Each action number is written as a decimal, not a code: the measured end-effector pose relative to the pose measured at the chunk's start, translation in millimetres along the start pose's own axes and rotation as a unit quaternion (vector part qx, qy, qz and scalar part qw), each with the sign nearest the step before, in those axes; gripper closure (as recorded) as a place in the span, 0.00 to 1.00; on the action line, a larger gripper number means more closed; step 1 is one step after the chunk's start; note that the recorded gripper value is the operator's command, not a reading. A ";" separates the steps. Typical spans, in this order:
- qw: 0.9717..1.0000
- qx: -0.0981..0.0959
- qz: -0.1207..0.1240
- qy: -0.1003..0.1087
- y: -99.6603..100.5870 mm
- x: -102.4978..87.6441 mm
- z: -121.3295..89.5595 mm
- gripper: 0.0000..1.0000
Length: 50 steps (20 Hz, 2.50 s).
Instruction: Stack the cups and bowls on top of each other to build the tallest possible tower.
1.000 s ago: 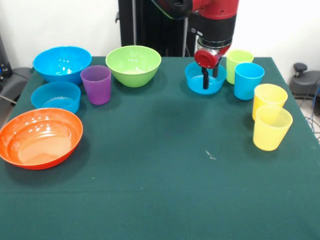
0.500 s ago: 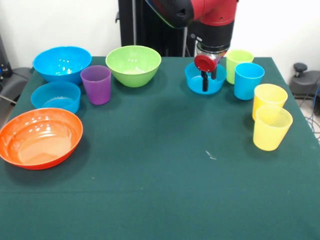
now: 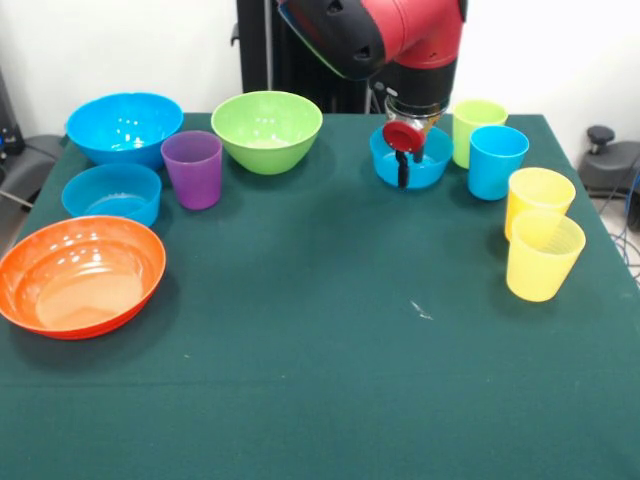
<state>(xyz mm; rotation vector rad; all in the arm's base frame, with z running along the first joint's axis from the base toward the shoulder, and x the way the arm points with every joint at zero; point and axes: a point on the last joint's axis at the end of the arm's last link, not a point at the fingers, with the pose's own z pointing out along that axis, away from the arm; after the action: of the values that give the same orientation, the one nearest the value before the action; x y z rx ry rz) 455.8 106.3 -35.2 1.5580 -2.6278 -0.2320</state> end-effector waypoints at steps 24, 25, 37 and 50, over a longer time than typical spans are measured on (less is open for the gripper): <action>1.000 -0.016 -0.006 0.001 10.8 6.0 17.3 0.00; 1.000 -0.016 -0.006 0.001 10.8 6.0 17.3 0.00; 1.000 -0.016 -0.006 0.001 10.8 6.0 17.3 1.00; 1.000 -0.016 -0.002 0.001 9.0 8.2 16.9 1.00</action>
<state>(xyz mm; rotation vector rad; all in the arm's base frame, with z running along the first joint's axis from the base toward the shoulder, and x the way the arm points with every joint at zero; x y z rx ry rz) 441.6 104.9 -50.5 1.5543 -2.6059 -0.2724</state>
